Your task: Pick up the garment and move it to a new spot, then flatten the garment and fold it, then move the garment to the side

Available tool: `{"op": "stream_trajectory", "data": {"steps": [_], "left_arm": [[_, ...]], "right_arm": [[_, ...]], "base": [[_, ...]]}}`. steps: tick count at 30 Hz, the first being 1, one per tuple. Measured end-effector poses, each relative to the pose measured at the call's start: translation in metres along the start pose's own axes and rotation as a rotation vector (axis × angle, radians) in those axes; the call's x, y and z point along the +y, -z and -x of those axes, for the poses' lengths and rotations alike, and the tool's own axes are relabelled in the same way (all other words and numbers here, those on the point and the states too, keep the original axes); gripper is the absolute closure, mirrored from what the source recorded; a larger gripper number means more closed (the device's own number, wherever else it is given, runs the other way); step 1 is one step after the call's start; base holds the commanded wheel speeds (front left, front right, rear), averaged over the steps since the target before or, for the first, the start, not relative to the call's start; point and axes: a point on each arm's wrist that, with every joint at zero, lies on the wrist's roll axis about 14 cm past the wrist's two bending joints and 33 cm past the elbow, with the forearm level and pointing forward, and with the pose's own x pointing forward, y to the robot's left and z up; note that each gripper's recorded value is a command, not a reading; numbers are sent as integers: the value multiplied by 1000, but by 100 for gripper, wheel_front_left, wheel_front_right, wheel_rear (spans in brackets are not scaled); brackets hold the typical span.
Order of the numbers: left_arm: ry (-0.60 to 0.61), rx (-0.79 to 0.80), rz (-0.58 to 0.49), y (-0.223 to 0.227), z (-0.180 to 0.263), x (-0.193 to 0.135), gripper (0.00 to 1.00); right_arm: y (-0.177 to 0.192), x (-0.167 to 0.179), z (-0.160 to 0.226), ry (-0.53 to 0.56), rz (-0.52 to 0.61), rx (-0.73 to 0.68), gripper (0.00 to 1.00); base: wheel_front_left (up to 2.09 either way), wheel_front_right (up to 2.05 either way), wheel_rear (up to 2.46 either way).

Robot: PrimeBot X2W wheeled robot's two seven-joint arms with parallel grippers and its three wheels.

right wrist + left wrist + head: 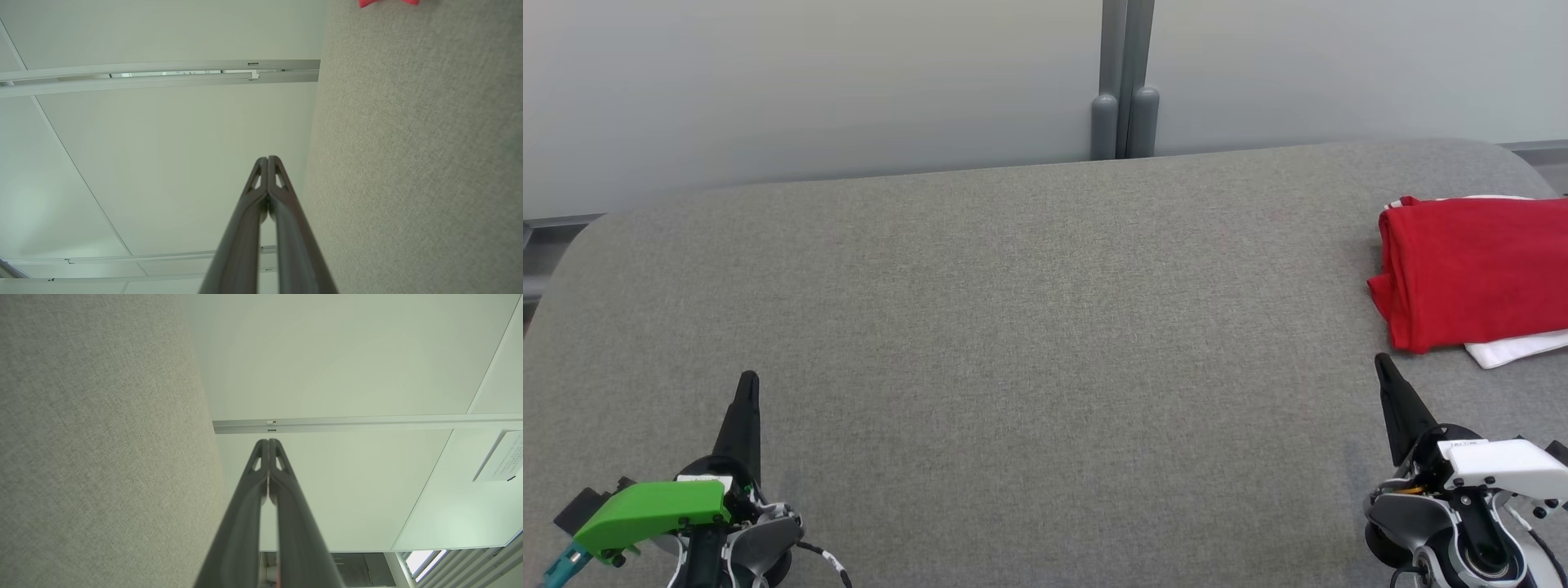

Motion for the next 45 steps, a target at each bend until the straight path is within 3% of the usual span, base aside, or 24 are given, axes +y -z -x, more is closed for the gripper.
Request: {"op": "stream_trajectory", "data": {"steps": [45], "left_arm": [[0, 0, 0, 0, 0, 0, 100]], "right_arm": [[0, 0, 0, 0, 0, 0, 100]], "base": [[0, 0, 0]]}}
